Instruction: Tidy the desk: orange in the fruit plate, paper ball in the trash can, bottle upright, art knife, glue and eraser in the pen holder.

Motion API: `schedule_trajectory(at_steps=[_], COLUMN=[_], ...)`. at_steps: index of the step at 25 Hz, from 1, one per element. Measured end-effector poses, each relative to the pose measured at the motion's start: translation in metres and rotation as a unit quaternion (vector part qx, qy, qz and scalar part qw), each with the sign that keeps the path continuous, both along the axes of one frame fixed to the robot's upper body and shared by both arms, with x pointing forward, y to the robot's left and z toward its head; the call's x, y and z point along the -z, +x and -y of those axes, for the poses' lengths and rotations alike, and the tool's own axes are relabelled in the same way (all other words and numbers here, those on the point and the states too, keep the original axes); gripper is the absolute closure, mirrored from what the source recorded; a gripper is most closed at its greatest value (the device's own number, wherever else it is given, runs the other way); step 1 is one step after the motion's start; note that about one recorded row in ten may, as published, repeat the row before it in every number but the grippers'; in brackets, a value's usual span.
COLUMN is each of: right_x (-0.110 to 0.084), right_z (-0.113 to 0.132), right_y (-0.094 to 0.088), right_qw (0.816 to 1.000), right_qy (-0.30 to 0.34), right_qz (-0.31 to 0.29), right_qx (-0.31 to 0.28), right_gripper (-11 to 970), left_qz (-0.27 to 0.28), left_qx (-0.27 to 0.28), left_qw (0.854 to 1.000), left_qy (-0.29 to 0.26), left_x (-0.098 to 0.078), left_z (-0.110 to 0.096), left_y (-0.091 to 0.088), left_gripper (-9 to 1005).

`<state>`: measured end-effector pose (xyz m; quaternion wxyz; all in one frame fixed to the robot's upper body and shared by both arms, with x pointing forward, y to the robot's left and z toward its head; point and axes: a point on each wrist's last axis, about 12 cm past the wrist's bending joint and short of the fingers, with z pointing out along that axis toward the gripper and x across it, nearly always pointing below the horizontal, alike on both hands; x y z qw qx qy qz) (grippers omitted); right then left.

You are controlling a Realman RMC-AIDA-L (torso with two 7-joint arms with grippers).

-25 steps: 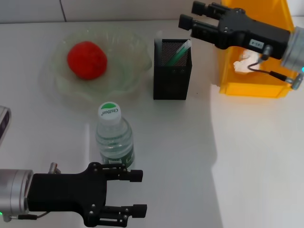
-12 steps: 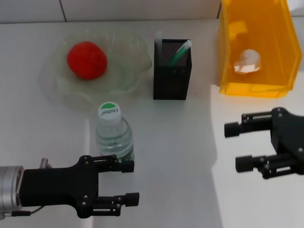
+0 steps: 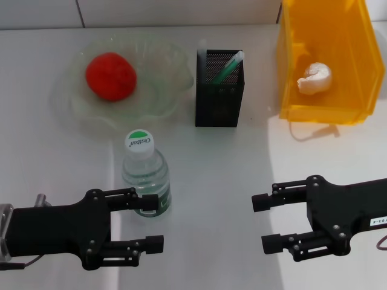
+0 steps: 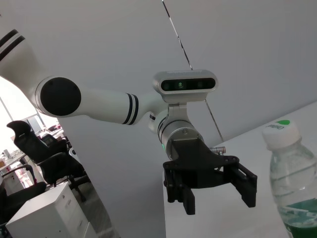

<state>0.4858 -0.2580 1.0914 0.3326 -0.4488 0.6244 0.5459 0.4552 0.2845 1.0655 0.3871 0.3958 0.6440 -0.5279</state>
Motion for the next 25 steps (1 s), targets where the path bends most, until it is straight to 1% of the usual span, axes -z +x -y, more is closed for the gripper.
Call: schedule_trajectory(at_steps=[12, 25], right_x=[0.0012, 0.001], right_z=[-0.0045, -0.0068], right_y=[0.0004, 0.0011], right_qw=[1.0, 1.0], right_qy=[0.005, 0.008], right_qz=[0.003, 0.004], right_qx=[0.002, 0.001], right_gripper=[267, 269], left_qz=[0.001, 0.0], left_qx=[-0.002, -0.001], left_qw=[1.0, 1.0], left_qy=[-0.002, -0.012], left_x=[-0.0015, -0.0022], left_z=[-0.0016, -0.0018], left_y=[0.0009, -0.0025], left_gripper=[256, 256])
